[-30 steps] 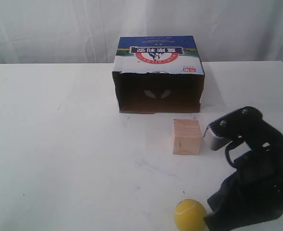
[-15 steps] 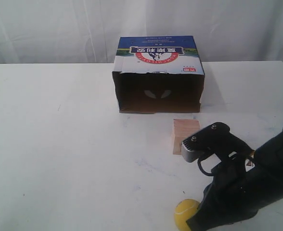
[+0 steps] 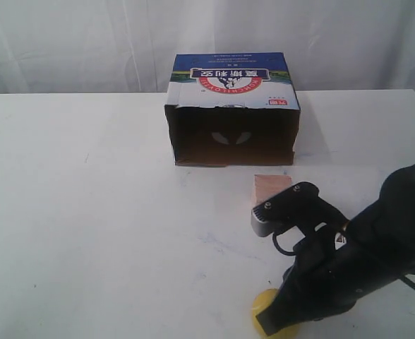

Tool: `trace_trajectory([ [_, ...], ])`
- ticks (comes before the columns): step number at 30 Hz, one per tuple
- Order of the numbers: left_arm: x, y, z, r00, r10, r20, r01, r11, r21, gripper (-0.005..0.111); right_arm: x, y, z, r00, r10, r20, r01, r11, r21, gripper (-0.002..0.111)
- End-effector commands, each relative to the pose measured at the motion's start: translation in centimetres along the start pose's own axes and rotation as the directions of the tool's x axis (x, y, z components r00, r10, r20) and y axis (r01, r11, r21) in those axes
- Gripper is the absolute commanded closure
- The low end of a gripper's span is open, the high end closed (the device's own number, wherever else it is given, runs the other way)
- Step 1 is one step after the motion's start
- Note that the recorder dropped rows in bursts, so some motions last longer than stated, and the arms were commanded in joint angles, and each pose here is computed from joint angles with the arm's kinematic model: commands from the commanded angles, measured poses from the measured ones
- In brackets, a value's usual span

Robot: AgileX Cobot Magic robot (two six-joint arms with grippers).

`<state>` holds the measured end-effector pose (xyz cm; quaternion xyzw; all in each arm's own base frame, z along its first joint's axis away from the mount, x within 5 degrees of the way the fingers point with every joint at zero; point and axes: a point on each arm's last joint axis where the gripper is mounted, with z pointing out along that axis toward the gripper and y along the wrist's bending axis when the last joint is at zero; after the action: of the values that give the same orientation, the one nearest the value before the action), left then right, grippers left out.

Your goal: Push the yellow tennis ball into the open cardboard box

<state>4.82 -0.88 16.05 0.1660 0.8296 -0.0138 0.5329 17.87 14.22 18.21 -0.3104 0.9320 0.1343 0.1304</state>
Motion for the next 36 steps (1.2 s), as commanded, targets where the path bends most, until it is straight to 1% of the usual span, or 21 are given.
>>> trace_trajectory([
  [1,0.2,0.0,0.0,1.0,0.006,-0.009,-0.006,1.0,0.004,0.107,-0.4,0.5,0.9,0.999,-0.042,0.006,0.042,0.999,0.002,0.108],
  [5,0.2,0.0,0.0,1.0,0.006,-0.009,-0.006,1.0,0.004,0.107,-1.6,0.8,0.9,0.997,-0.07,0.026,0.07,0.998,0.008,0.108],
  [9,0.2,0.0,0.0,1.0,0.006,-0.009,-0.006,1.0,0.004,0.107,-3.2,0.6,0.8,0.989,-0.134,0.055,0.132,0.99,0.048,0.108],
  [13,0.2,0.0,0.0,1.0,0.006,-0.009,-0.006,1.0,0.004,0.107,-5.2,0.9,-0.2,0.982,-0.156,0.103,0.151,0.987,0.057,0.108],
  [16,0.2,0.0,0.0,1.0,0.006,-0.009,-0.006,1.0,0.004,0.107,-6.0,1.2,-1.4,0.98,-0.172,0.103,0.168,0.984,0.051,0.108],
  [20,0.2,0.0,0.0,1.0,0.006,-0.009,-0.006,1.0,0.004,0.107,-6.1,1.4,-2.5,0.979,-0.179,0.095,0.176,0.984,0.041,0.108],
  [22,0.2,0.0,0.0,1.0,0.006,-0.009,-0.006,1.0,0.004,0.107,-5.7,1.5,-2.6,0.982,-0.18,0.058,0.179,0.983,0.031,0.108],
  [23,0.2,0.0,0.0,1.0,0.006,-0.009,-0.006,1.0,0.004,0.107,-5.5,1.3,-2.2,0.981,-0.191,0.019,0.191,0.981,0.034,0.108],
  [27,0.2,0.0,0.0,1.0,0.006,-0.009,-0.006,1.0,0.004,0.107,-5.4,0.8,-0.9,0.98,-0.195,-0.041,0.197,0.979,0.055,0.108],
  [30,0.2,0.0,0.0,1.0,0.006,-0.009,-0.006,1.0,0.004,0.107,-5.3,0.6,0.4,0.978,-0.186,-0.089,0.191,0.98,0.047,0.108],
  [36,0.2,0.0,0.0,1.0,0.006,-0.009,-0.006,1.0,0.004,0.107,-5.5,0.4,1.7,0.981,-0.168,-0.095,0.173,0.983,0.053,0.108],
])
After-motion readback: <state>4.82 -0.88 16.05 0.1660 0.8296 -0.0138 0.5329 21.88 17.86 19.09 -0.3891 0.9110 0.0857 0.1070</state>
